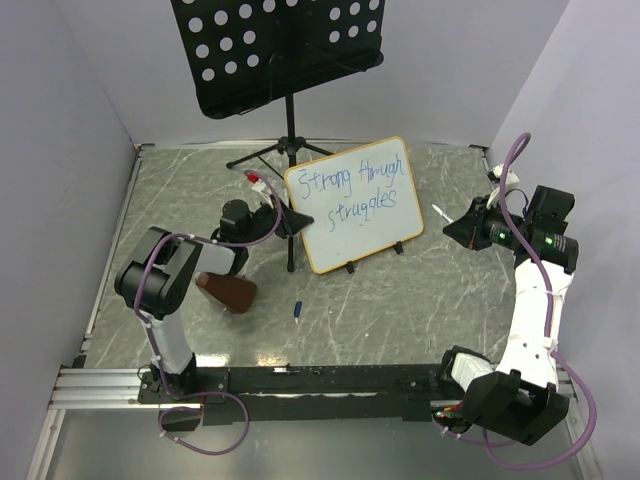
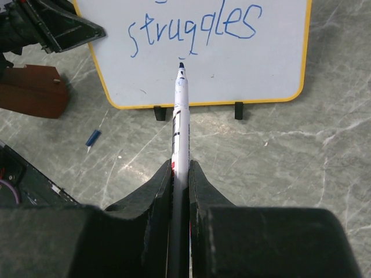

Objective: Write a sentence on the whiteboard
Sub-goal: Put down the whiteboard on the whiteboard stand, then pick up the pen cap from the center of the board.

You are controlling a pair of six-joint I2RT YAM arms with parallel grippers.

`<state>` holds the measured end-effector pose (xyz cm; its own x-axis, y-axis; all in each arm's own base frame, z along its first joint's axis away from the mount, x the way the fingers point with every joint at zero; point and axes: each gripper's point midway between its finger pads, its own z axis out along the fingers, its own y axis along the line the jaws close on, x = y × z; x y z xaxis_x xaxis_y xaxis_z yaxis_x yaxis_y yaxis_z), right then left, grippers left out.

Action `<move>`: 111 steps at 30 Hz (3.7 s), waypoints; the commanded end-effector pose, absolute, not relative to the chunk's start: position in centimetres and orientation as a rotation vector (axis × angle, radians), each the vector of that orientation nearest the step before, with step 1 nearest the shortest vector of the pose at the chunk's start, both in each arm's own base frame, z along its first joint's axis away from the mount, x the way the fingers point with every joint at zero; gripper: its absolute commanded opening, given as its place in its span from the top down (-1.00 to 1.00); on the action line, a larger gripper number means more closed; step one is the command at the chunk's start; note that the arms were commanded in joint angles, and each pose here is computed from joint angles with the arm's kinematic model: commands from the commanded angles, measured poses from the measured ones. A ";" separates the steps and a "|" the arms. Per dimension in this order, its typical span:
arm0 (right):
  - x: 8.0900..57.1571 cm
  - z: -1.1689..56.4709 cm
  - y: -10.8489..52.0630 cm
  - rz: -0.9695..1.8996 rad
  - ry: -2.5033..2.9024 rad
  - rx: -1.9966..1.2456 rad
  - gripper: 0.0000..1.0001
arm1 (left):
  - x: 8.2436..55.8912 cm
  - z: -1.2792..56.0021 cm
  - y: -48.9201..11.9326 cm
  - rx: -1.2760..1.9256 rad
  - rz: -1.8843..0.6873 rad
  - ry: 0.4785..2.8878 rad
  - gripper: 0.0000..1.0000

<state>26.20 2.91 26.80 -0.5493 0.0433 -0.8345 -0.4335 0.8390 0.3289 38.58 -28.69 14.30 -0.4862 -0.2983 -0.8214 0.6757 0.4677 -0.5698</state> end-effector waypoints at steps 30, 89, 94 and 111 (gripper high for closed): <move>26.0 27.5 3.5 0.656 2.002 -0.332 1.00 | 39.4 16.1 -24.2 0.222 -0.885 1.798 -0.99; 24.3 23.7 5.9 0.780 1.978 -0.399 1.00 | 20.8 3.2 -27.3 -0.039 -0.072 2.788 0.18; 24.4 23.7 5.8 0.785 1.982 -0.395 1.00 | 20.8 2.7 -27.4 -0.014 -0.039 2.793 0.18; 24.6 23.9 5.9 0.791 1.983 -0.405 1.00 | 17.4 0.8 -25.6 0.057 0.042 2.929 0.28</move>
